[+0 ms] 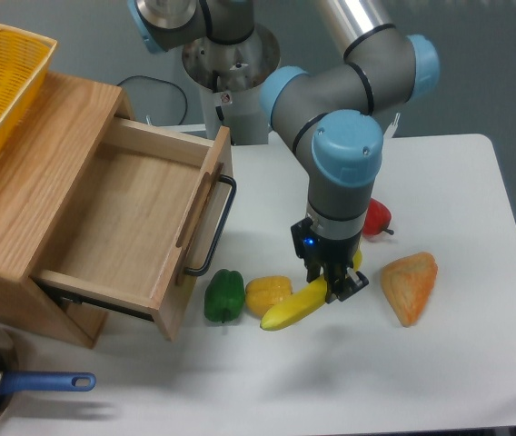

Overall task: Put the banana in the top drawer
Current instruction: 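Close the gripper on the yellow banana and lift it off the table, then carry the held banana up and over toward the open drawer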

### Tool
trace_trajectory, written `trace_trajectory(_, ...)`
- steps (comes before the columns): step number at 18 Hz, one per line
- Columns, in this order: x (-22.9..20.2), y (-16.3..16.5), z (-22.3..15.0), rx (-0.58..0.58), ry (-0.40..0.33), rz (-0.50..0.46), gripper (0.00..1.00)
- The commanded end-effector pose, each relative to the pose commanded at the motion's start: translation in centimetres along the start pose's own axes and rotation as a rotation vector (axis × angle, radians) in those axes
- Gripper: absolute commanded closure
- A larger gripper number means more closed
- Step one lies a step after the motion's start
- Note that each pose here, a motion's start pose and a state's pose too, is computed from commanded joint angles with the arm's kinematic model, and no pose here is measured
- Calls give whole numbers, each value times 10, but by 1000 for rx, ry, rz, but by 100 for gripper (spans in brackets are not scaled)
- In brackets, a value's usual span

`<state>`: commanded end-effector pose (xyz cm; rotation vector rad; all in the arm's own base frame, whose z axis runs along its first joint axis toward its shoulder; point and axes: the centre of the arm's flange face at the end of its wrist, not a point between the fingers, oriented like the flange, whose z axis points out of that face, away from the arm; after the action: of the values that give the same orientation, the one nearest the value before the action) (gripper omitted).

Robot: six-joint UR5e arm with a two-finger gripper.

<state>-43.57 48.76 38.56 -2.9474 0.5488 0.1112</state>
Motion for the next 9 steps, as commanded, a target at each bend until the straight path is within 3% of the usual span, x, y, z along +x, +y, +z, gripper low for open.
trace_trajectory(4,14,3,-23,-7,29,-44,70)
trace_trajectory(9,26,-1,-45,3,21,-178,70)
